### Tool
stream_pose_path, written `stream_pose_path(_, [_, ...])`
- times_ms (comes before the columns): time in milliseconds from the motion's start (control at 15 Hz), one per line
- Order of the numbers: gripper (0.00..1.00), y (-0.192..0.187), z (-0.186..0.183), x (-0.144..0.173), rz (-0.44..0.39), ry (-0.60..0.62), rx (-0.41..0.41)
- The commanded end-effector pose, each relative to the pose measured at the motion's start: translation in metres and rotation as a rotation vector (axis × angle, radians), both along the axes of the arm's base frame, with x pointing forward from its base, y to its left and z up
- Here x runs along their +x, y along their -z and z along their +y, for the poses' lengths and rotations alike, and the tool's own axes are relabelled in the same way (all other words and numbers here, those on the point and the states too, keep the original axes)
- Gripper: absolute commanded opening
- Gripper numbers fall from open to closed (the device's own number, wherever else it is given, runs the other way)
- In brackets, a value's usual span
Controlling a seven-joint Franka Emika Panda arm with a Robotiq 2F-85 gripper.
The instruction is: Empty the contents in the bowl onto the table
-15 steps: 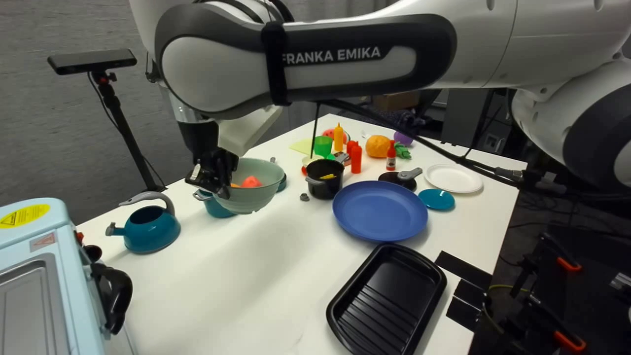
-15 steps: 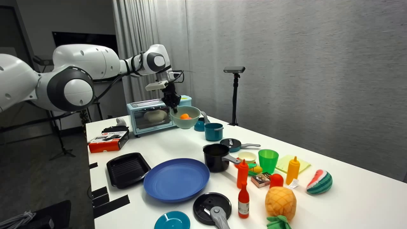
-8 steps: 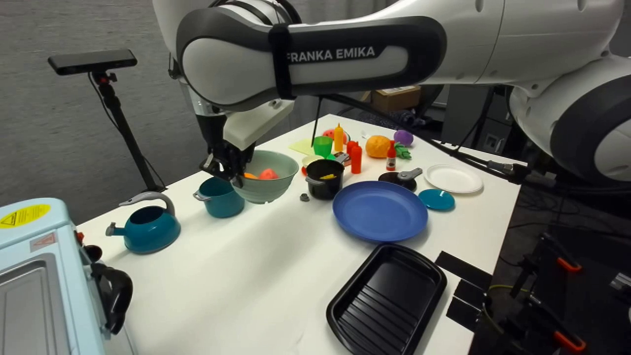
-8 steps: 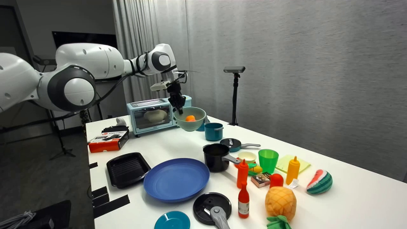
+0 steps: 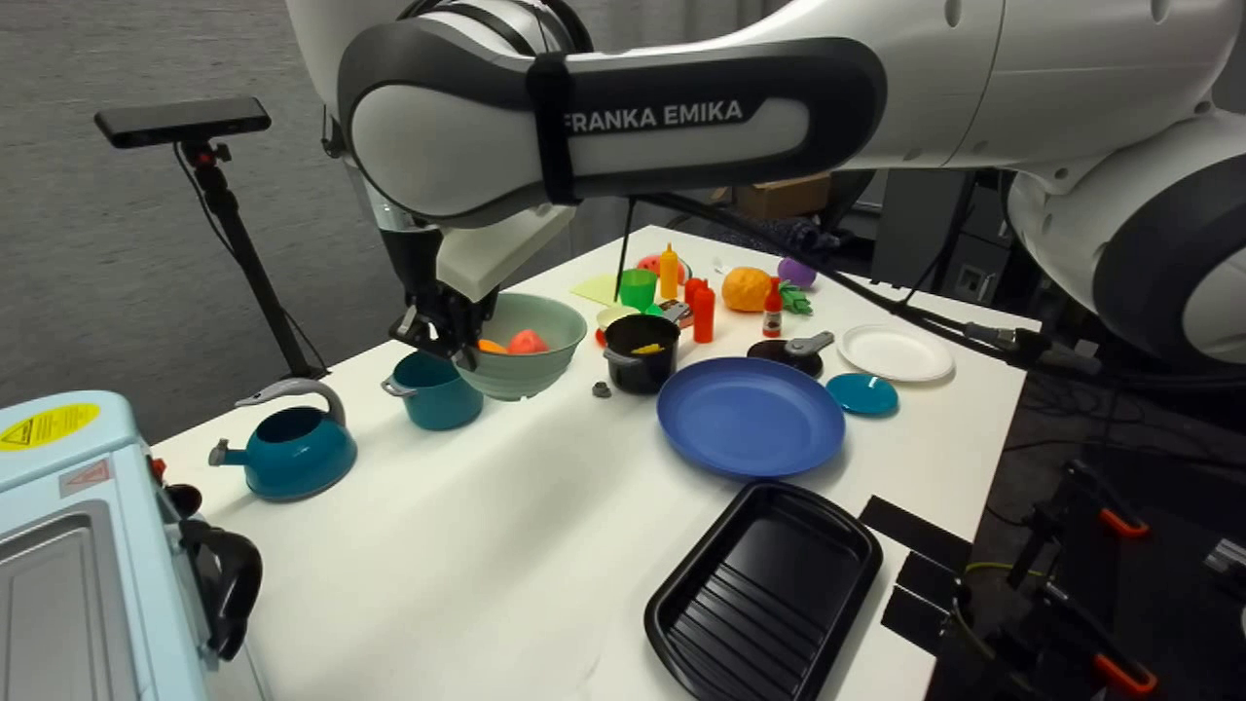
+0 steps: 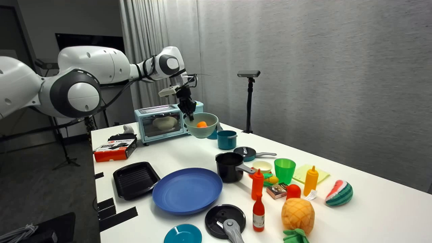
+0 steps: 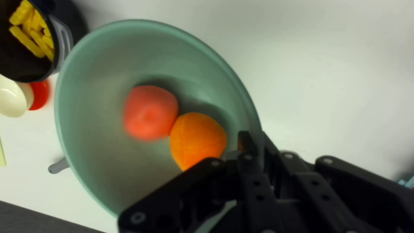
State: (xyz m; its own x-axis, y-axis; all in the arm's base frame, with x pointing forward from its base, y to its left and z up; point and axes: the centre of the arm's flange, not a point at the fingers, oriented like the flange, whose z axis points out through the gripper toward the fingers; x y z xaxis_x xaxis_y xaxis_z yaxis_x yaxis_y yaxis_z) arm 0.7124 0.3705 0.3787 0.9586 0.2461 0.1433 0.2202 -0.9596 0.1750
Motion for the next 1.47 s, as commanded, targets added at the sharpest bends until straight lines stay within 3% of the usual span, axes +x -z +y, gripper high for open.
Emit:
stream_pose_path(0, [0.08,0.000,0.000,0.000,0.000,0.000,-0.001])
stream_pose_path(333, [0.02,-0.003,-0.009,0.001,0.022,0.020,-0.006])
stream_pose_path(667, [0.02,-0.049,-0.078,-0.018,0.075,0.125,0.018])
stream_pose_path(933, [0.02,-0.074,-0.140,-0.015,0.128,0.115,0.201])
stream_pose_path(1200, [0.02,-0.077,-0.211,-0.006,0.192,0.163,0.384])
stream_pose_path(1400, [0.02,-0.062,-0.258,-0.004,0.293,0.211,0.451])
